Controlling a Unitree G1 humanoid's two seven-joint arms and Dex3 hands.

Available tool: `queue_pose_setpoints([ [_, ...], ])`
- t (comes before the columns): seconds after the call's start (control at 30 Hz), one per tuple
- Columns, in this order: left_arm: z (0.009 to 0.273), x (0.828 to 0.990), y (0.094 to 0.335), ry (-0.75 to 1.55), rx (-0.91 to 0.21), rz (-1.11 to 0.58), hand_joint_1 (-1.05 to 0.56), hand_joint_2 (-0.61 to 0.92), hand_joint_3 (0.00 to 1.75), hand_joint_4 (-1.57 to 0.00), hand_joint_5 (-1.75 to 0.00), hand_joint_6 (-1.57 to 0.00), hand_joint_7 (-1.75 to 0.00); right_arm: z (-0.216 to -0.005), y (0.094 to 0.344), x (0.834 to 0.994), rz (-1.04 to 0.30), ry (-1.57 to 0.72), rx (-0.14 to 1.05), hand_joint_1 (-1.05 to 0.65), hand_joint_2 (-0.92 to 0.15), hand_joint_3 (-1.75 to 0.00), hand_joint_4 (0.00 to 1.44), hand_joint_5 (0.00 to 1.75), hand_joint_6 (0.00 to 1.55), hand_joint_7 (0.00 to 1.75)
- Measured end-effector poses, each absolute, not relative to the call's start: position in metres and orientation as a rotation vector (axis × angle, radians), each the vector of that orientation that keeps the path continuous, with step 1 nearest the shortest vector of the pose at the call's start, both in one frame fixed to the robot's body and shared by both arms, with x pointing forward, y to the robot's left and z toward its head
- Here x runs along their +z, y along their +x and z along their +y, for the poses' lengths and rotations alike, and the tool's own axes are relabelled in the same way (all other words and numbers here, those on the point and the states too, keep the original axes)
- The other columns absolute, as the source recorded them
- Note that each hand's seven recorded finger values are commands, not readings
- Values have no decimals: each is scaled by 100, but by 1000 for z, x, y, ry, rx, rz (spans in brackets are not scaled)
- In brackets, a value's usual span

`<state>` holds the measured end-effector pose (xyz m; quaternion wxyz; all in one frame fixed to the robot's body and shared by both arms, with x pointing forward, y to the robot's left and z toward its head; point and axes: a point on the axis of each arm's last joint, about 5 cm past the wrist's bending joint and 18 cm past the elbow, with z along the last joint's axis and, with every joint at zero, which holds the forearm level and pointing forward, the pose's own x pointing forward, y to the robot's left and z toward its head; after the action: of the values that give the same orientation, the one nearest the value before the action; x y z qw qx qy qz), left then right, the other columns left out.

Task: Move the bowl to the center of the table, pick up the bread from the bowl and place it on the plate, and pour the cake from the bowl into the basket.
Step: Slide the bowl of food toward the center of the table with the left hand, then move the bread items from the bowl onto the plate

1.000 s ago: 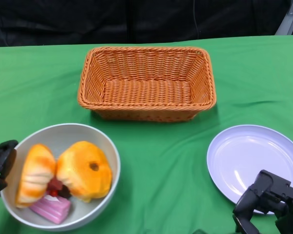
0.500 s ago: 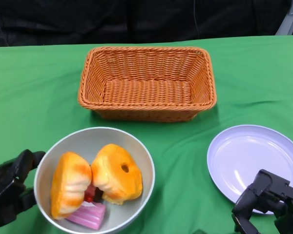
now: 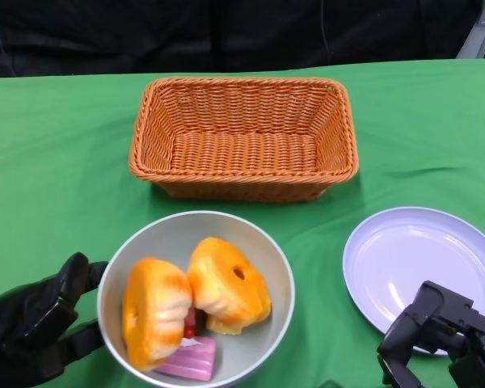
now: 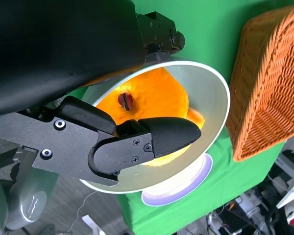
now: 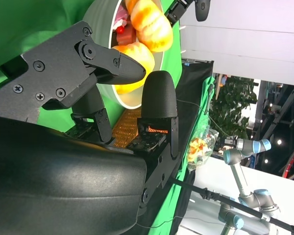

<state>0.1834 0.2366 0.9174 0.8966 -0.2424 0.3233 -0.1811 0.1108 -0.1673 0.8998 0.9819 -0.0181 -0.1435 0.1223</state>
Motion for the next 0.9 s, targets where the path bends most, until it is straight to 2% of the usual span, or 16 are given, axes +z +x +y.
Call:
queue_pose_setpoints([
  [0.5, 222, 920, 182, -501, -413, 605, -73, 92, 68, 0, 0, 0, 0, -167, 112, 901, -305, -40, 241, -17, -55, -91, 72, 165, 63, 137],
  [0.9, 233, 928, 185, -345, -226, 535, -66, 92, 54, 0, 0, 0, 0, -167, 110, 900, -299, -36, 238, -18, -55, -90, 72, 165, 63, 137],
])
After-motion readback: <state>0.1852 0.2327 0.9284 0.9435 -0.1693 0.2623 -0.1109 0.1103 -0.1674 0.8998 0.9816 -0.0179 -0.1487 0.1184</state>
